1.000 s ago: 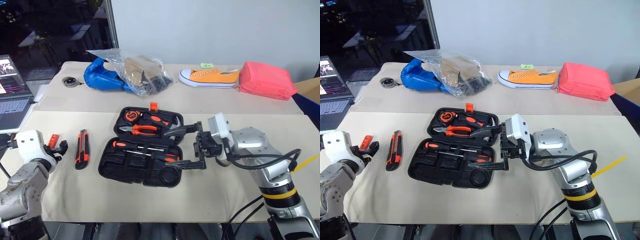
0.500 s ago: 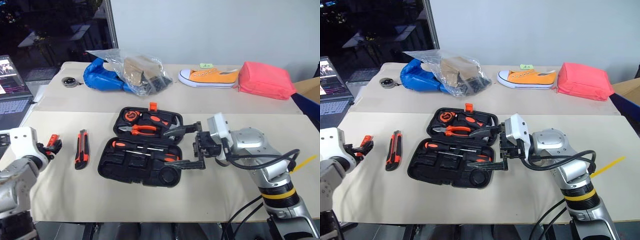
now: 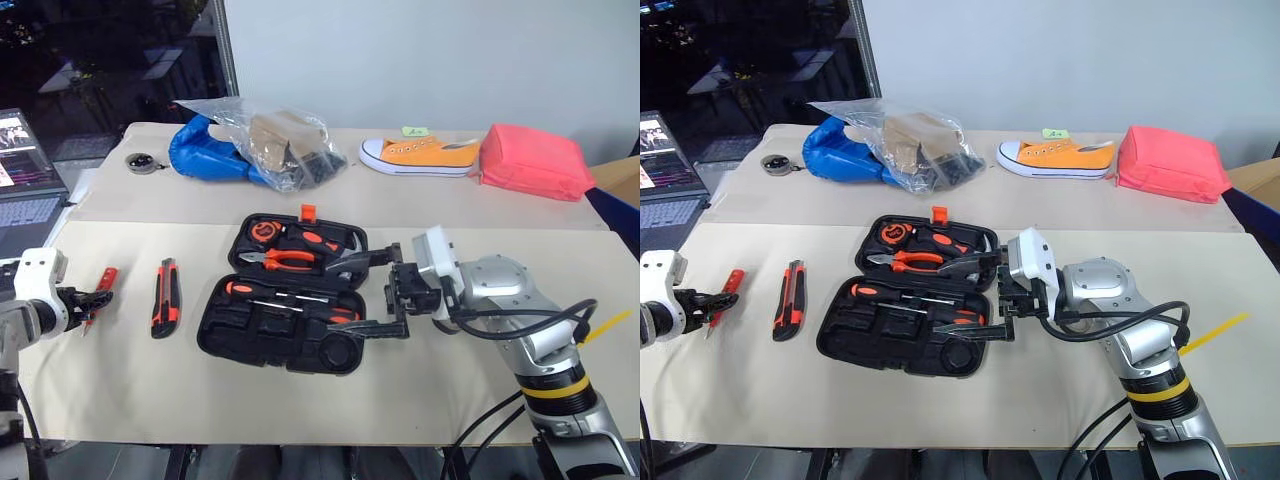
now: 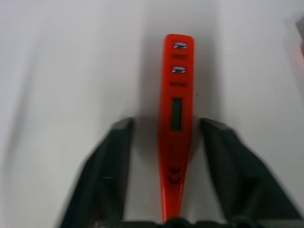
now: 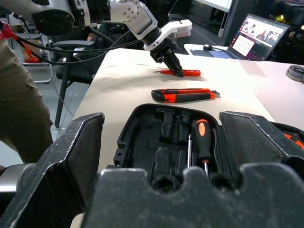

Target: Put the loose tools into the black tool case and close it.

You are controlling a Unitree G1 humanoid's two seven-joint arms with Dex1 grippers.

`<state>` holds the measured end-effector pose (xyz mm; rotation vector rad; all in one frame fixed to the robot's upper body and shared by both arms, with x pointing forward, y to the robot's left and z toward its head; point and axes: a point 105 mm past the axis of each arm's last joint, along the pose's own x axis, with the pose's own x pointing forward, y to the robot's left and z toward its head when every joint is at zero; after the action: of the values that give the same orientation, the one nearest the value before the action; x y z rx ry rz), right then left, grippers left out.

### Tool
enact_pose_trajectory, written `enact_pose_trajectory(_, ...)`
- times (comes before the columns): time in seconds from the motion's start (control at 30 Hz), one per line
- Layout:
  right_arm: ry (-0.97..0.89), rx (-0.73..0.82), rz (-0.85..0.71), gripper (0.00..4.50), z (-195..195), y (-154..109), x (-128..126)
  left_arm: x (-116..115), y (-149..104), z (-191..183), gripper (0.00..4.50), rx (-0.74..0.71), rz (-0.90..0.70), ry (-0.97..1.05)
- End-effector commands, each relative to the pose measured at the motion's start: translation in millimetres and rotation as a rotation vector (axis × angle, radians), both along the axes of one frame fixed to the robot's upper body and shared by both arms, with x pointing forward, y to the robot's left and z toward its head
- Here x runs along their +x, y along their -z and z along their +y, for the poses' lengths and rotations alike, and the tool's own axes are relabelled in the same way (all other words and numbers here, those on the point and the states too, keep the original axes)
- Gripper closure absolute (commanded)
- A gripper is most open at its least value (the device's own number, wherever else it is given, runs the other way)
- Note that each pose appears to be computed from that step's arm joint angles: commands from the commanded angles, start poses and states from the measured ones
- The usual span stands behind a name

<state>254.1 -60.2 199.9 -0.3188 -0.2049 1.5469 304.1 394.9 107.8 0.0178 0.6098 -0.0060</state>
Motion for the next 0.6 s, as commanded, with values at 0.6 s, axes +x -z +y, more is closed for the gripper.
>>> enact_pose_trajectory(0.6,0.023,0.018,-0.044,0.00,0.7,-6.1,-7.2,-54.4,-56.8,-42.5,4.07,0.576,0.071,1.343)
